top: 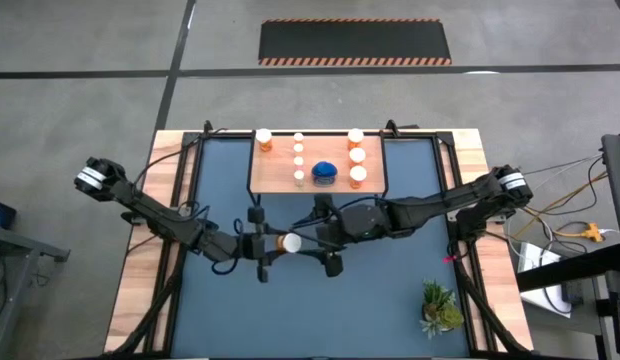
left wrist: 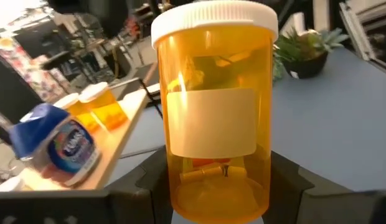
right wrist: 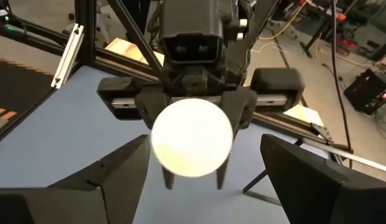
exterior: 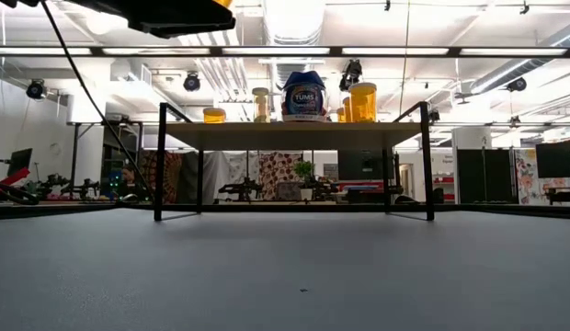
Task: Pick and place medicine bottles onto shelf by color
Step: Align the large orange pill bottle with the other large orange pill bottle on the shelf
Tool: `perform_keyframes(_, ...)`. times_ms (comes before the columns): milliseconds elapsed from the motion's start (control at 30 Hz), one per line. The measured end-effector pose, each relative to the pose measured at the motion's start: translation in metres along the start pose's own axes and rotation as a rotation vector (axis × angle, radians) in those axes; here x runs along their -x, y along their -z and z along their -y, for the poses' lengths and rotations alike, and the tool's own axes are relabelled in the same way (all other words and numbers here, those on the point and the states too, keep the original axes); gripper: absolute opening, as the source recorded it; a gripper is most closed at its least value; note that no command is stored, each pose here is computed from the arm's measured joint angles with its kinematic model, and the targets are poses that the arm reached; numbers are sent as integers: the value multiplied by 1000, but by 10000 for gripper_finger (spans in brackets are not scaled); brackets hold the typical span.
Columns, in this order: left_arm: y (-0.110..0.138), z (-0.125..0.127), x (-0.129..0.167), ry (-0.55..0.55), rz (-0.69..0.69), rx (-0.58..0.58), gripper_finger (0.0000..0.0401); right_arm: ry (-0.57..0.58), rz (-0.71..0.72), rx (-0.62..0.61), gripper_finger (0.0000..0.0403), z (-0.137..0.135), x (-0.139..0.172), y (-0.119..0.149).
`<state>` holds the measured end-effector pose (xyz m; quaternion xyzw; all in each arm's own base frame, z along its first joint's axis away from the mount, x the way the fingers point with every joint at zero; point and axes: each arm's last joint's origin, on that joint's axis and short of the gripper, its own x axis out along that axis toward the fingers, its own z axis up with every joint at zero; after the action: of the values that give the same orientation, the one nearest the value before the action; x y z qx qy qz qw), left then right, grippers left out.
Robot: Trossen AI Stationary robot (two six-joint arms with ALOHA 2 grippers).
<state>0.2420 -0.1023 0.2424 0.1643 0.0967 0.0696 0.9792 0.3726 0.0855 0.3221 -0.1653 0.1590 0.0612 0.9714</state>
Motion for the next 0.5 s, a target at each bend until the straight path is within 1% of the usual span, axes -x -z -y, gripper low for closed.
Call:
perform_keyframes(133,-1,-1,0,-34,8,12,155,-3,-13,-7,290,-2,-4,3)
perform_keyframes(500,-2,-2,0,-50,13,26,156,1,-1,-8,269,-2,-7,4)
